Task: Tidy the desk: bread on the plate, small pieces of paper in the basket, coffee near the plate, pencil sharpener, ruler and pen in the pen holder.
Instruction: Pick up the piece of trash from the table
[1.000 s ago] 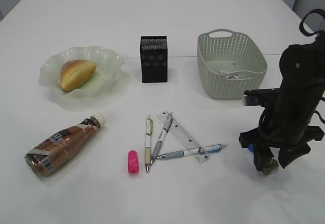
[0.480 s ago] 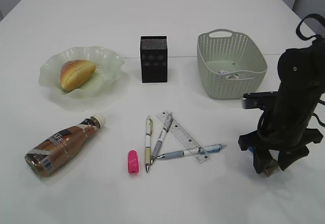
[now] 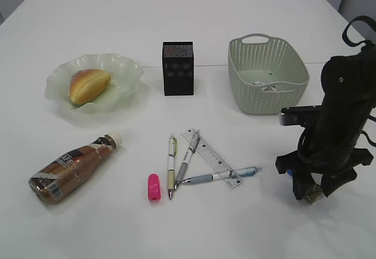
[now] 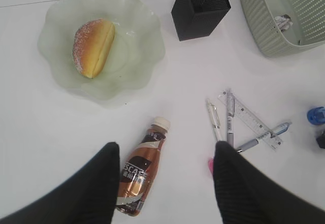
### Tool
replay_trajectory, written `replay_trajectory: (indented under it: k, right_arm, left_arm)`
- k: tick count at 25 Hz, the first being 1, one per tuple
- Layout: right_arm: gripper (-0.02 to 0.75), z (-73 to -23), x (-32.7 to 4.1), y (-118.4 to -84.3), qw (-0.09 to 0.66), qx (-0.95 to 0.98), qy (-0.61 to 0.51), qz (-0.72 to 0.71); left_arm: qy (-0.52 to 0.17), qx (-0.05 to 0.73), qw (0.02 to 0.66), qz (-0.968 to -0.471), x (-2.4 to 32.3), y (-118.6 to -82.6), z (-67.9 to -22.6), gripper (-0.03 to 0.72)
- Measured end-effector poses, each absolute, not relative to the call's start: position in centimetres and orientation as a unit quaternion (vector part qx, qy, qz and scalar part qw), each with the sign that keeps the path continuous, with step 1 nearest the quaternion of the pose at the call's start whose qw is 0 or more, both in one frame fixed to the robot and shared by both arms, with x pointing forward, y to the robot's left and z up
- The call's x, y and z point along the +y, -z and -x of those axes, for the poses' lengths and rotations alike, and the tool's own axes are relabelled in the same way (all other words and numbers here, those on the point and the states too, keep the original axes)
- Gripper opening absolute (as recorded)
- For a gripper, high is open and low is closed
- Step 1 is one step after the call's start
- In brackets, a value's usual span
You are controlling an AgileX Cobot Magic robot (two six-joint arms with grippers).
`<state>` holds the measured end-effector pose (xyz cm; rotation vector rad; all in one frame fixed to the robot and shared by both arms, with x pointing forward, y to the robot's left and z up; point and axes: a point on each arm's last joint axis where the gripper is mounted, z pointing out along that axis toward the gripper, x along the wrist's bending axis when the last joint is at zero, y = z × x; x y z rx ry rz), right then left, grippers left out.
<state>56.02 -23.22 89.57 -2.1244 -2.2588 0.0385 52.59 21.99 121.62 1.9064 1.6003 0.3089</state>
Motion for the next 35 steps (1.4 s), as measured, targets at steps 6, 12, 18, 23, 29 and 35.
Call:
replay_trajectory:
  k: [6,12,18,23,29,35]
  right_arm:
    - [0.331,-56.06,-23.21,-89.57,0.019,-0.728,-0.011,0.685]
    - [0.147,-56.12,-23.2,-89.56,0.017,-0.728,-0.008,0.685]
    - [0.042,-56.13,-23.2,-89.56,0.017,-0.728,-0.007,0.685]
    - [0.038,-56.16,-23.19,-89.6,0.017,-0.728,-0.007,0.685]
    - [0.037,-55.8,-23.26,-89.62,0.029,-0.728,-0.024,0.685]
    - [0.036,-55.6,-23.3,-89.64,0.035,-0.728,-0.033,0.684]
  left_arm:
    - [-0.116,0.606,0.312,-0.722,21.98,-121.62,-52.59,0.426]
    - [-0.111,0.606,0.316,-0.722,21.87,-121.64,-52.55,0.426]
    - [-0.11,0.606,0.316,-0.722,21.86,-121.64,-52.55,0.426]
    - [-0.11,0.606,0.316,-0.722,21.86,-121.64,-52.55,0.426]
    - [-0.11,0.606,0.316,-0.722,21.86,-121.64,-52.55,0.426]
    - [-0.11,0.606,0.316,-0.722,21.86,-121.64,-52.55,0.426]
